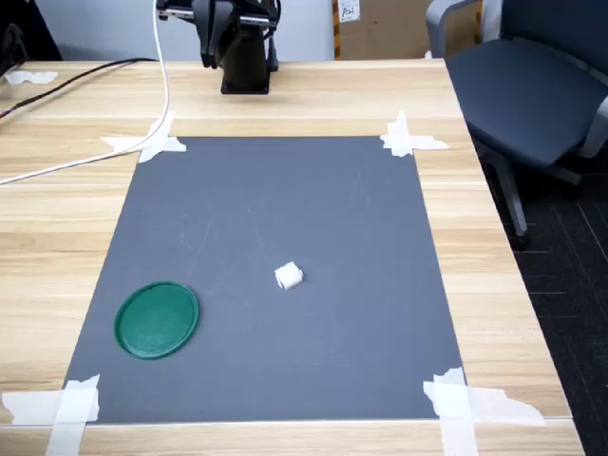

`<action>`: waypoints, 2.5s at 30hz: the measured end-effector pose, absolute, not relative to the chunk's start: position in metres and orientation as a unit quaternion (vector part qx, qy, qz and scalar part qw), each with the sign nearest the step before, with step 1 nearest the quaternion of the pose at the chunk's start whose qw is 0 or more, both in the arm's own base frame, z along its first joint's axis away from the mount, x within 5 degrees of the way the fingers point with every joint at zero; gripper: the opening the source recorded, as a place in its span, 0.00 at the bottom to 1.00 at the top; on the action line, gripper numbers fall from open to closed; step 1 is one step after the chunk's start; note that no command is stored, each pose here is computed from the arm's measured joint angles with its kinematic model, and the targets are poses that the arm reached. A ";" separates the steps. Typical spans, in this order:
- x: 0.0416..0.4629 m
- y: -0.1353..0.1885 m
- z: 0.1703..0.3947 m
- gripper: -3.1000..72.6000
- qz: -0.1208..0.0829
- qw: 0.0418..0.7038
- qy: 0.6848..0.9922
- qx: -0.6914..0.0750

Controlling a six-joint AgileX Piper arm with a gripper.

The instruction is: Grasp a white terminal and put it in the green lid.

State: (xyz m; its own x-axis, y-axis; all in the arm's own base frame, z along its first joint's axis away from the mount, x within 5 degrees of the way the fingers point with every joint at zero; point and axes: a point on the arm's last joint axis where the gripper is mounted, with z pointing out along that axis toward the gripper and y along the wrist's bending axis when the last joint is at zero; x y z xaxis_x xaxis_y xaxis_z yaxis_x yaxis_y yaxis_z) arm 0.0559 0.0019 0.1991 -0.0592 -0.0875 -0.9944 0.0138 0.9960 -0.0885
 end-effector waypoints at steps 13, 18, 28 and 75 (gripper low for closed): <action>0.056 0.002 0.199 0.00 -0.035 0.686 0.727 -0.024; 0.056 0.002 0.199 0.00 -0.031 0.686 0.726 -0.020; 0.056 0.004 0.199 0.00 0.000 0.684 0.730 -0.002; 0.170 0.000 0.259 0.00 -0.008 0.428 0.891 -0.154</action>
